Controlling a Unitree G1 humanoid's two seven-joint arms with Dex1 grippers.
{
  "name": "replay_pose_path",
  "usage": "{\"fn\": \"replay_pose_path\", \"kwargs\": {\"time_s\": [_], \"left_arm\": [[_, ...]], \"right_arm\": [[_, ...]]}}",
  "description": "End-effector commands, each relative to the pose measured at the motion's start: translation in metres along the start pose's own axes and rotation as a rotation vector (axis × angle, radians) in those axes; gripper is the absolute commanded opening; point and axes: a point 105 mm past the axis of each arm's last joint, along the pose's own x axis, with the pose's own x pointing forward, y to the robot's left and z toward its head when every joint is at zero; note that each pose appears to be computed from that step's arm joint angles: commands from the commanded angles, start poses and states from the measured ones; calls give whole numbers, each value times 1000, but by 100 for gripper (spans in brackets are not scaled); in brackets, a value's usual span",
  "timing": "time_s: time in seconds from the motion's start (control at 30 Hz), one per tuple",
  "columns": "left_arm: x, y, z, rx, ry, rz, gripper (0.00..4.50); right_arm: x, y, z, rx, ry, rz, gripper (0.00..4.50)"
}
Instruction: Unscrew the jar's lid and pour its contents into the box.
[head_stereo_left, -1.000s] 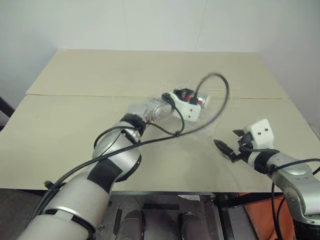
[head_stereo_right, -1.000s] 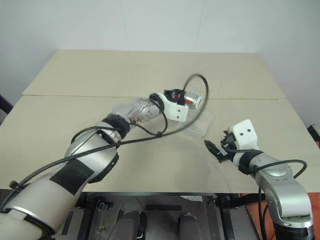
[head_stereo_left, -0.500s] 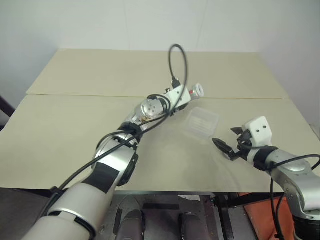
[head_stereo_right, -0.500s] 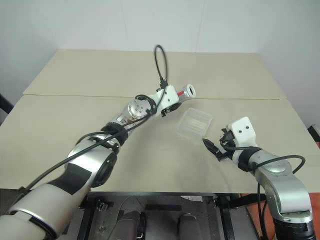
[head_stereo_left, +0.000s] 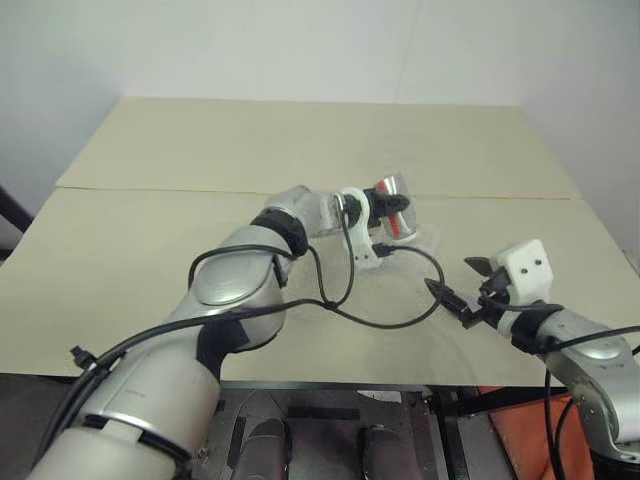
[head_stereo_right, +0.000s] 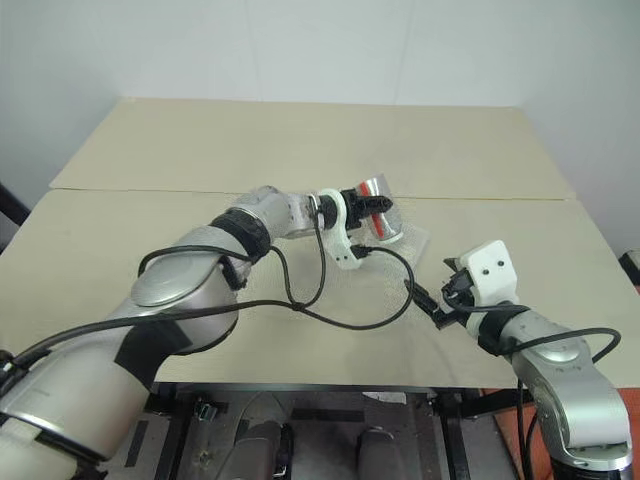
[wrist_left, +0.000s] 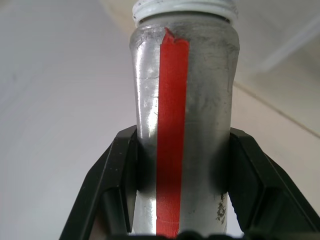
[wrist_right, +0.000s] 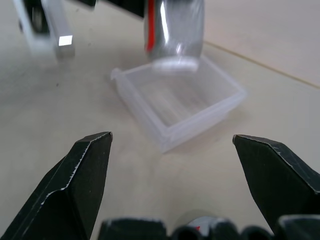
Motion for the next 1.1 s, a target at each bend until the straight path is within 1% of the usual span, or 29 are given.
{"fn": "replay_pose_path", "kwargs": {"time_s": [0.03,0.2,0.27,0.33,0.43,0.47,0.53,0.6,0.67,0.8,0.87,0.9,0.97,1.07,1.1], "left_arm": [[1,23,-18,28,51,67,213],[3,31,-19,-11,60,96,213],[2,31,-22,-85,81,96,213],[0,30,-28,-198,112,101,213],[-8,23,-39,-483,173,120,213],[-11,20,-43,-629,193,138,213],[-17,16,-50,-846,210,171,213],[-24,11,-58,-1150,220,238,213],[-33,3,-64,-1478,196,324,213],[-48,-2,-75,-1880,83,505,213],[-58,-9,-82,-2094,22,640,213],[-62,-11,-83,-2161,-3,690,213],[-69,-24,-81,-2279,11,842,213],[-72,-45,-62,-2327,85,897,213],[-74,-54,-55,-2337,152,932,213]], "right_arm": [[-9,-2,16,-22,-59,-37,447],[-15,-4,6,-29,-17,-55,447],[-14,-4,5,-32,-13,-54,447],[-12,-5,4,-31,-12,-56,447],[-9,-5,5,-28,-15,-55,447],[-9,-5,4,-29,-15,-54,447],[-8,-5,3,-33,-9,-53,447],[-7,-6,2,-30,-8,-50,447],[-6,-6,4,-25,-17,-36,447],[-2,-4,6,-39,-20,-14,447],[0,-2,7,-37,-24,-4,447],[1,-1,6,-35,-24,0,447],[4,1,2,-27,-17,10,447],[9,6,-1,-31,-10,31,447],[11,9,0,-30,-15,43,447]]}}
